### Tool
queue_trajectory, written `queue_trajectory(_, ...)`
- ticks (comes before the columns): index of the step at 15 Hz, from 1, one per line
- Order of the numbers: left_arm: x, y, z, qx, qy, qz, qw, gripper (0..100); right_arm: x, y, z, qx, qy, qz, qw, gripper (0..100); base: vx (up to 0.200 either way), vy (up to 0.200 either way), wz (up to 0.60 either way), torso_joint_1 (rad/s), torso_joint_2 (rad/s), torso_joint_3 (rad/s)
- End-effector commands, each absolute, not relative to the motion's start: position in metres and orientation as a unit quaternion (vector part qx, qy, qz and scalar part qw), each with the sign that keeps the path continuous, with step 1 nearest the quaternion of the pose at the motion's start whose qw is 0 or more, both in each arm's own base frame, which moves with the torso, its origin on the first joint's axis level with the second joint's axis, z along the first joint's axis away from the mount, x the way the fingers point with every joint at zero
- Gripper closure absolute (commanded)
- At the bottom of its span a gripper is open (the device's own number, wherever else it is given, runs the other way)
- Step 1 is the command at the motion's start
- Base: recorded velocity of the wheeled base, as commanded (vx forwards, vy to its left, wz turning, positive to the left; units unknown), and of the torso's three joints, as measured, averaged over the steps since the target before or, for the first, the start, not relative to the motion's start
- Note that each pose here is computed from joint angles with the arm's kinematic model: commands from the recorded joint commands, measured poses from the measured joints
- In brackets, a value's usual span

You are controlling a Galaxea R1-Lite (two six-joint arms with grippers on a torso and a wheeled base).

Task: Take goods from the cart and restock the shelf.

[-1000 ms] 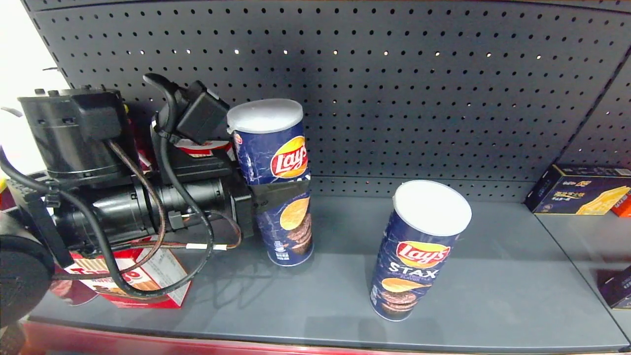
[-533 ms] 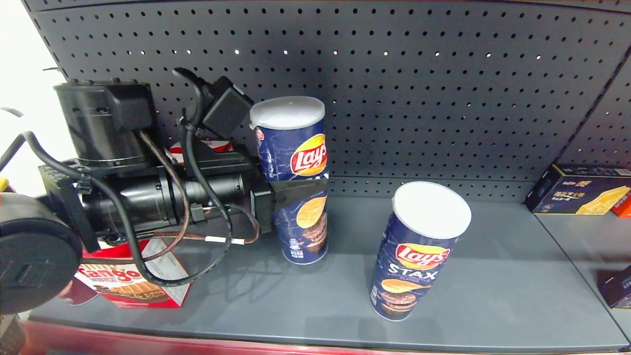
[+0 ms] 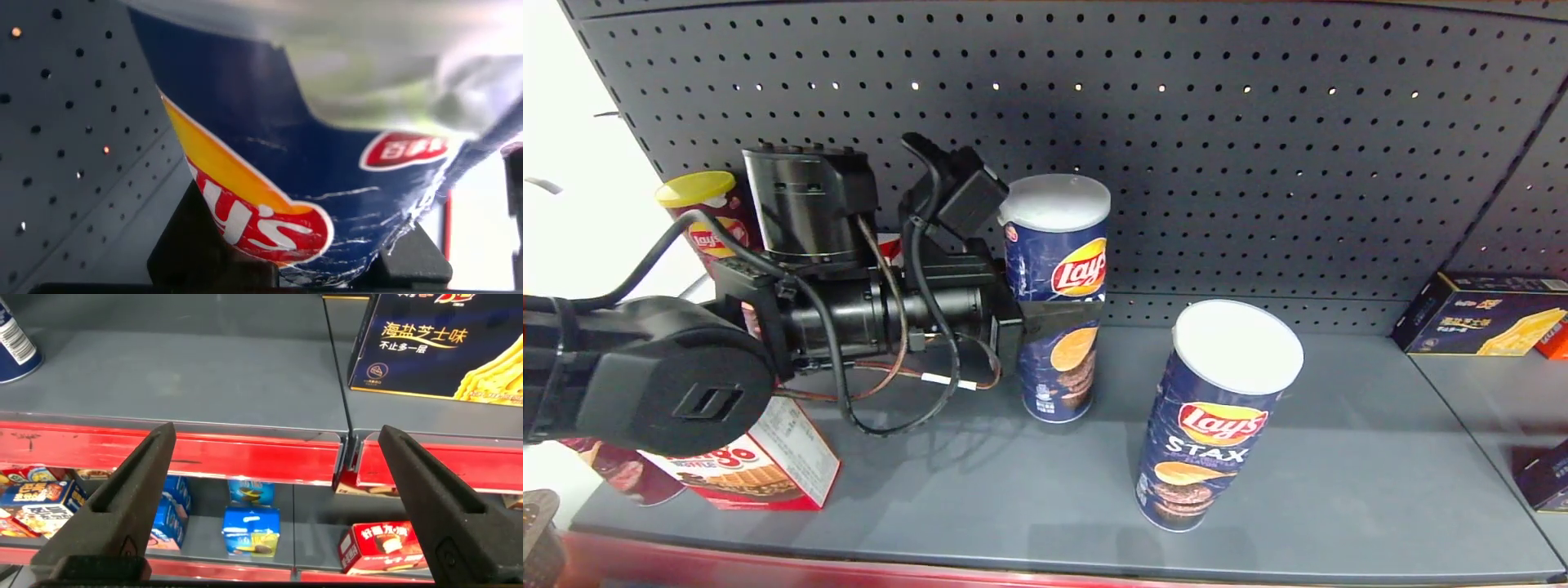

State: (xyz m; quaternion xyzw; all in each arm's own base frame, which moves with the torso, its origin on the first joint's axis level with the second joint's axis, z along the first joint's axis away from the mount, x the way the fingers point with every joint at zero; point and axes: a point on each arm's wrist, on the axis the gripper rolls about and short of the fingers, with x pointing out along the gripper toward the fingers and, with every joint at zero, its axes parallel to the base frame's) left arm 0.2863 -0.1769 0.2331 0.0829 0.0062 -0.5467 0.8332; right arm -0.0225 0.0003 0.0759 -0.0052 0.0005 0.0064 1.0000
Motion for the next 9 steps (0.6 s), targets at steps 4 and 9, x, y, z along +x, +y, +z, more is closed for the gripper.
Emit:
queue_trajectory(4, 0.321, -0.197, 0.215, 0.097, 0.007, -0.550, 0.829, 100, -0.022, 0.000, 0.076, -0.005, 0.001, 0.007, 1.000, 0, 0.000, 0.000, 0.00, 0.000, 0.00, 0.000)
queue_trajectory(9, 0.349, -0.215, 0.211, 0.098, -0.008, -0.551, 0.829, 100, -0.022, 0.000, 0.076, -0.005, 0.001, 0.007, 1.000, 0, 0.000, 0.000, 0.00, 0.000, 0.00, 0.000)
